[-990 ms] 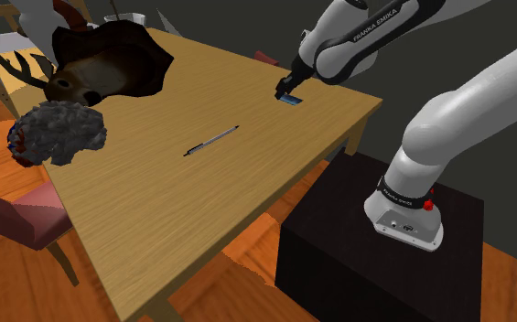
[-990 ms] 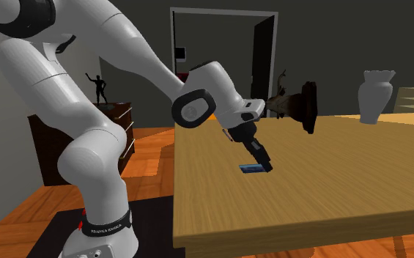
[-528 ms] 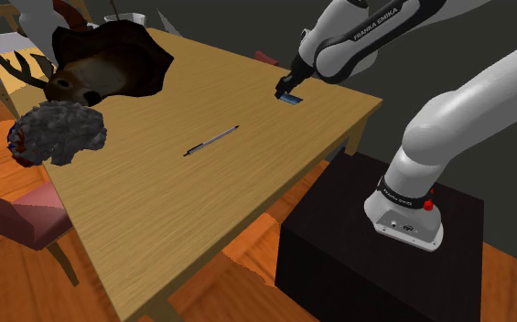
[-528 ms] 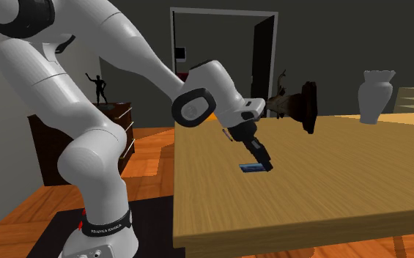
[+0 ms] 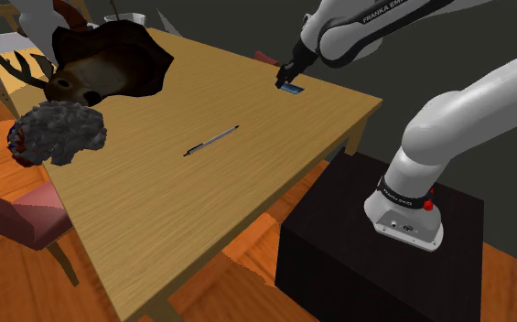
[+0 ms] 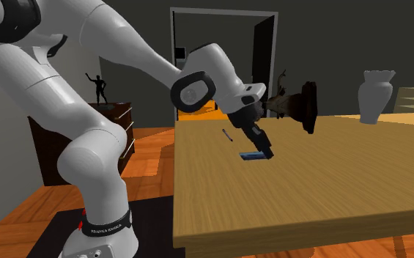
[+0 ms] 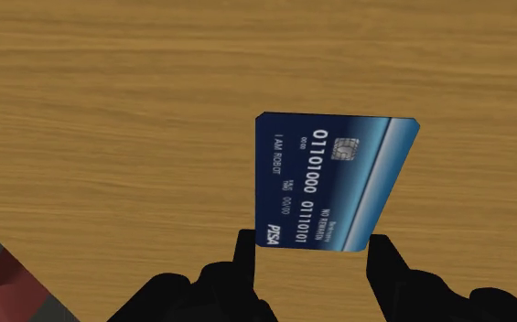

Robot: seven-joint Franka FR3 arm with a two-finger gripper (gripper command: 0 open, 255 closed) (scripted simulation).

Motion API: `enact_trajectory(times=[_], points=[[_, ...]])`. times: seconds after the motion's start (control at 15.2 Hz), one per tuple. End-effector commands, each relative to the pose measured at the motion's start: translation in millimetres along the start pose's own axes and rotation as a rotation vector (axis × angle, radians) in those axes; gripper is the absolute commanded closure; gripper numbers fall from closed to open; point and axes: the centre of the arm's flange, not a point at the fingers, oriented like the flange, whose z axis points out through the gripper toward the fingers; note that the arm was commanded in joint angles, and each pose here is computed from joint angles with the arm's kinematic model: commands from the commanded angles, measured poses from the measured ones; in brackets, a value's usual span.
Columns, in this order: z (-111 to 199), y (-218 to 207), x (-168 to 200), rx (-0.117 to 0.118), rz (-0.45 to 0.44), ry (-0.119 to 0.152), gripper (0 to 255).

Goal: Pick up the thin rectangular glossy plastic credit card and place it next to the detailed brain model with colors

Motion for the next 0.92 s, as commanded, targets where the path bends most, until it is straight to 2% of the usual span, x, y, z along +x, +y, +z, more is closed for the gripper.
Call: enact_trajectory(times=[0.0,0.86], points=[[-9.0,0.2,7.1,0.000,0.000,-0.001,255],[-66.3,0.5,45.0,0.000,0.000,-0.001,255]])
